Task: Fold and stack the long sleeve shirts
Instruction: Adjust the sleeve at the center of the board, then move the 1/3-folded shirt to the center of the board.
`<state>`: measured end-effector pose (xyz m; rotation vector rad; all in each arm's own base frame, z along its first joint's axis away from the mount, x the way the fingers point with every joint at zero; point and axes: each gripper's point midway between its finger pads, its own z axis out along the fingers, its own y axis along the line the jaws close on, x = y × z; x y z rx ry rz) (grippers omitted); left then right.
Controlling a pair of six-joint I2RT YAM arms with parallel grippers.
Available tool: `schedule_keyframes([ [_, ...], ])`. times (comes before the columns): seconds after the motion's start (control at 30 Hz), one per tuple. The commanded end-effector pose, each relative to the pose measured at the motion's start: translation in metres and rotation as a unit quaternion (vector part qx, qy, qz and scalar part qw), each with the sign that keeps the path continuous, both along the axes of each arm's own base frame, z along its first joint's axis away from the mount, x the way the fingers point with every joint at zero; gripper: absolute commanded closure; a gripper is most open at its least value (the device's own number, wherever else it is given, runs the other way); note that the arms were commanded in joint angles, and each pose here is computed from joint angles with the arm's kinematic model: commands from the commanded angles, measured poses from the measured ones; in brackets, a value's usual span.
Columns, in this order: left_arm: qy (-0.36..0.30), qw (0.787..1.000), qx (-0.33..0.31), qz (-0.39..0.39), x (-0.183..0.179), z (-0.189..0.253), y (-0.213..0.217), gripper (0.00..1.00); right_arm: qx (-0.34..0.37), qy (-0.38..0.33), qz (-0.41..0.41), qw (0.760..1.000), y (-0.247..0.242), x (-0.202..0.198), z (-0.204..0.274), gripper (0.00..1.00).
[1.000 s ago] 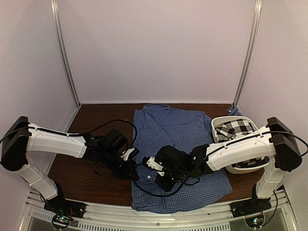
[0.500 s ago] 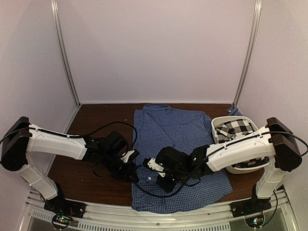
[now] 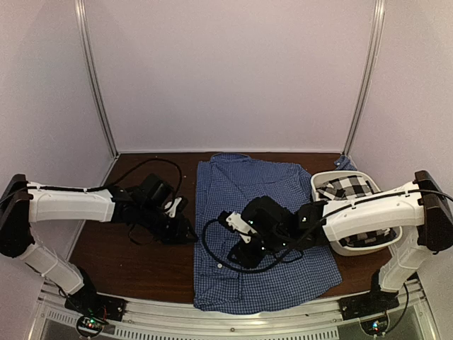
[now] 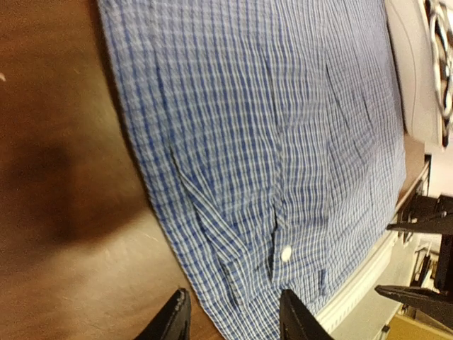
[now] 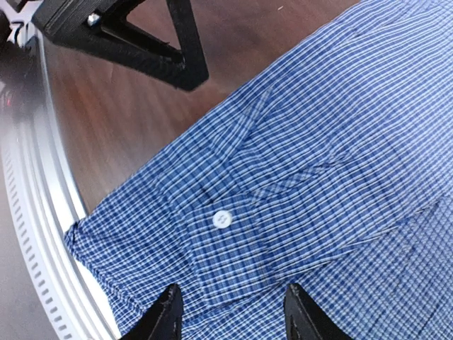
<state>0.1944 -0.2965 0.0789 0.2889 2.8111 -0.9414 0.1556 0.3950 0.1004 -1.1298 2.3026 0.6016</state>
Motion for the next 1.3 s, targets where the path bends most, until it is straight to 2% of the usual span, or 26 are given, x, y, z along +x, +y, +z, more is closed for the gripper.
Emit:
schedule_keyframes([
  [0.0, -0.072, 0.996, 0.004, 0.061, 0.067, 0.023, 0.022, 0.56, 0.048, -0.032, -0.075, 0.995, -0.006, 0.051, 0.037, 0.49],
  [0.3, -0.103, 0.992, -0.006, 0.078, 0.169, 0.012, 0.014, 0.56, 0.128, -0.047, -0.182, 0.974, -0.033, 0.124, 0.076, 0.48],
  [0.47, -0.083, 0.993, 0.024, 0.082, 0.198, -0.020, 0.012, 0.57, 0.144, -0.041, -0.196, 0.969, -0.046, 0.138, 0.081, 0.48],
  [0.67, -0.059, 0.994, 0.030, 0.082, 0.208, -0.046, 0.008, 0.58, 0.155, -0.042, -0.210, 0.964, -0.060, 0.148, 0.085, 0.48],
  [0.8, -0.048, 0.995, 0.033, 0.084, 0.208, -0.057, 0.007, 0.66, 0.159, -0.040, -0.216, 0.962, -0.066, 0.154, 0.084, 0.49],
  [0.97, -0.045, 0.994, 0.042, 0.095, 0.214, -0.062, 0.012, 0.99, 0.160, -0.044, -0.227, 0.960, -0.071, 0.163, 0.083, 0.49],
  [1.27, -0.050, 0.988, 0.080, 0.121, 0.236, -0.064, 0.058, 1.00, 0.167, -0.036, -0.240, 0.955, -0.074, 0.178, 0.079, 0.49],
])
